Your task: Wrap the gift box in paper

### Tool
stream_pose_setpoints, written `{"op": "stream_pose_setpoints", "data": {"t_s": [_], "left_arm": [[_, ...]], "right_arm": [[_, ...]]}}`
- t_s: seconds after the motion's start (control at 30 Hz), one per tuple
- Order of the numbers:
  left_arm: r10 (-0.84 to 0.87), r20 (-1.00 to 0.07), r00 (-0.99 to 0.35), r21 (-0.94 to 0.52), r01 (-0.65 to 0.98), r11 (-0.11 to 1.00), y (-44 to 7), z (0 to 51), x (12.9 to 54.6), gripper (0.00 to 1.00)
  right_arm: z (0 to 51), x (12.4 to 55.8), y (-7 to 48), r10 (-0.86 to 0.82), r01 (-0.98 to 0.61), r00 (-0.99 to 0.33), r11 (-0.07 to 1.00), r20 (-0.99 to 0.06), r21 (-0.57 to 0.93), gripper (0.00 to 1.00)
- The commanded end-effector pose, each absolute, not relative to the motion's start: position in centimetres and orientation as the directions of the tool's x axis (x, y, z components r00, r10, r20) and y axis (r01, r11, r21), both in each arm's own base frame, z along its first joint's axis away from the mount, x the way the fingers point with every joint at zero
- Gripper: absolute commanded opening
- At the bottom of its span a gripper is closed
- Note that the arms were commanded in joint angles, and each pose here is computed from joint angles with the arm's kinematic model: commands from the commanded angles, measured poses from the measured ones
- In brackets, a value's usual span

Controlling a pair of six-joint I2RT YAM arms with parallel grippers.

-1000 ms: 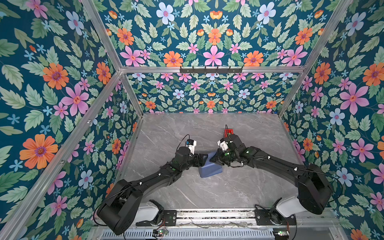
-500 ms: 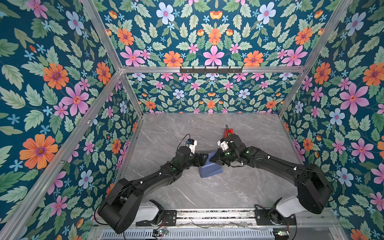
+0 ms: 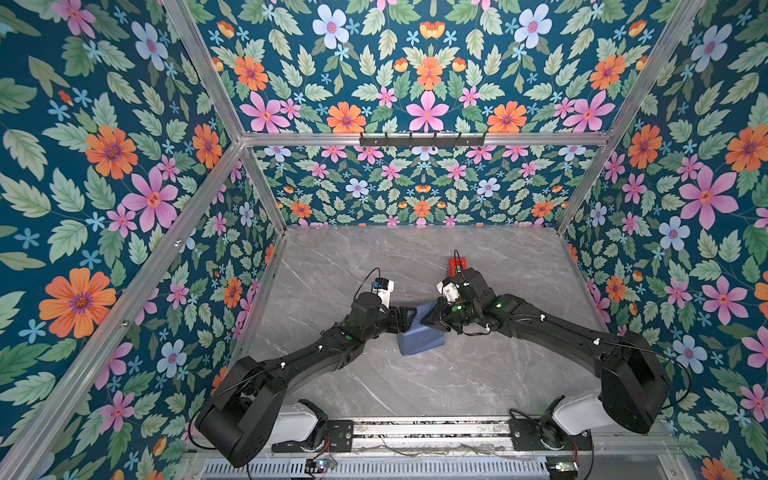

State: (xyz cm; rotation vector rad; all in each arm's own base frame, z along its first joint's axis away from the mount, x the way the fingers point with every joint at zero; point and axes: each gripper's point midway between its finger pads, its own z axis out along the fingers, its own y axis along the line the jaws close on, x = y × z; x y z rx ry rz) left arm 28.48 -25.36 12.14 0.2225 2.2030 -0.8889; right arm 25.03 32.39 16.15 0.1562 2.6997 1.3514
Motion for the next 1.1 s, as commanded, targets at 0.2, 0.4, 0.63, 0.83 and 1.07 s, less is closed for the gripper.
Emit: {"op": "stream_pose_setpoints", "data": {"t_s": [0.2,0.4,0.63,0.83,1.07], "left_arm": [[-0.013,-0.615,-0.789,-0.478,0.359,0.802,-23.9,8.3,26.5,0.77],[-0.013,-0.616,-0.788,-0.477,0.36,0.802,-23.8,8.4,26.5,0.77],[-0.017,-0.622,-0.783,-0.484,0.368,0.794,-24.1,9.0,26.7,0.78],[-0.027,-0.632,-0.775,-0.493,0.375,0.785,-24.4,9.7,27.0,0.79],[-0.051,-0.657,-0.753,-0.507,0.39,0.769,-24.9,11.5,27.5,0.83]], "right_arm": [[15.9,25.3,33.1,0.13,0.034,-0.99,0.581,-0.051,0.813,0.0],[14.6,25.1,32.7,0.138,0.06,-0.99,0.602,-0.03,0.796,0.0],[13.6,24.7,31.9,0.16,0.096,-0.987,0.631,-0.008,0.77,0.0],[13.0,24.5,31.3,0.167,0.111,-0.986,0.649,0.002,0.753,0.0],[12.5,24.4,31.0,0.171,0.12,-0.985,0.654,0.009,0.747,0.0]]}}
